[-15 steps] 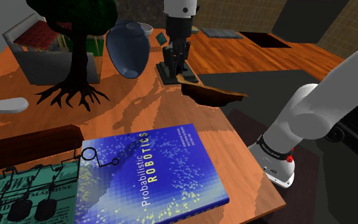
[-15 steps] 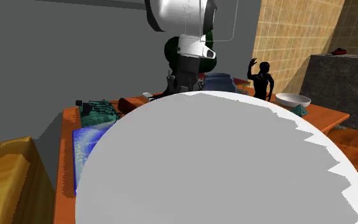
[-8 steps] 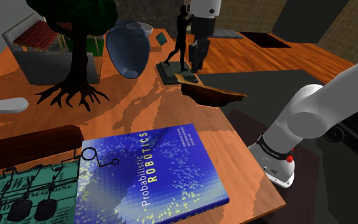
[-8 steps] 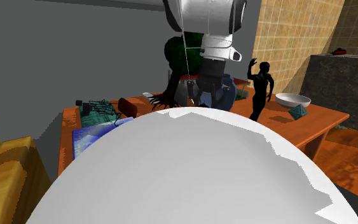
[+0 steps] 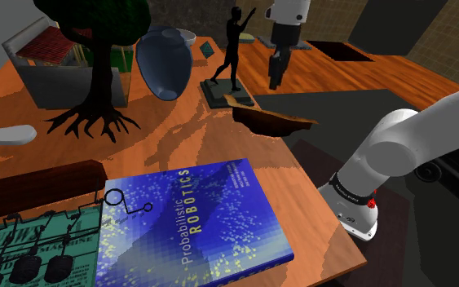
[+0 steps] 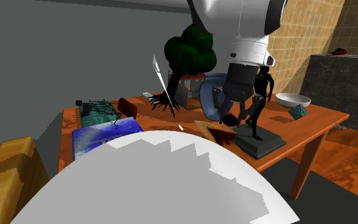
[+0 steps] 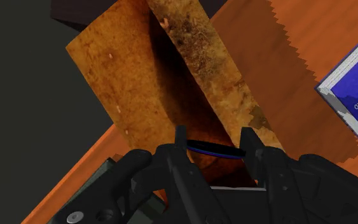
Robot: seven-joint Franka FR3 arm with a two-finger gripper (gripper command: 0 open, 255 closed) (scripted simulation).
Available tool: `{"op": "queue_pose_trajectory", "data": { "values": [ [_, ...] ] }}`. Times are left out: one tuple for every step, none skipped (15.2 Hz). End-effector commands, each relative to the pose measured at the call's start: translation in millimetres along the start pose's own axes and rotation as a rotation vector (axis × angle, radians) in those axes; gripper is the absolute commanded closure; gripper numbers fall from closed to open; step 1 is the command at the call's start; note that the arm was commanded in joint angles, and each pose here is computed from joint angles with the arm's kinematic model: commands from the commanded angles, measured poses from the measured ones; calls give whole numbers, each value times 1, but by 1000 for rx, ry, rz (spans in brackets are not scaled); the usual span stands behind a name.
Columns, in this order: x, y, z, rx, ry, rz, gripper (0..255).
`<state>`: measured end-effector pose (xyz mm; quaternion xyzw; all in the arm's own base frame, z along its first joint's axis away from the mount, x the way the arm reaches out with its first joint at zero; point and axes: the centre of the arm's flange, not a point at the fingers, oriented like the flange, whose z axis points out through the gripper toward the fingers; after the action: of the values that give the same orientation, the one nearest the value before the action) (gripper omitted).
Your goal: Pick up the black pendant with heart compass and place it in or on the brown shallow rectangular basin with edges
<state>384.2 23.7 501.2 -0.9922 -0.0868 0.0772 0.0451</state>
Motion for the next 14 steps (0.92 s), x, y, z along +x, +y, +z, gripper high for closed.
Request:
{"op": "queue_pose_trajectory", "data": {
  "values": [
    [-1, 4, 10, 0, 0, -1, 255],
    [0, 4, 16, 0, 0, -1, 255],
    [0, 5, 21, 0, 0, -1, 255],
    [1, 5, 26, 0, 0, -1, 255],
    [2, 6, 31, 0, 0, -1, 255],
    [3, 6, 36, 0, 0, -1, 255],
    [4, 7, 42, 0, 0, -1, 255],
    [4, 7, 47, 0, 0, -1, 255],
    [5, 8, 52, 0, 0, -1, 255],
    [6, 8, 57, 0, 0, -1, 255],
    [7, 9, 62, 0, 0, -1, 255],
    [6, 9, 62, 0, 0, -1, 255],
    [7, 9, 62, 0, 0, -1, 255],
    [7, 9, 62, 0, 0, -1, 255]
  ]
}}
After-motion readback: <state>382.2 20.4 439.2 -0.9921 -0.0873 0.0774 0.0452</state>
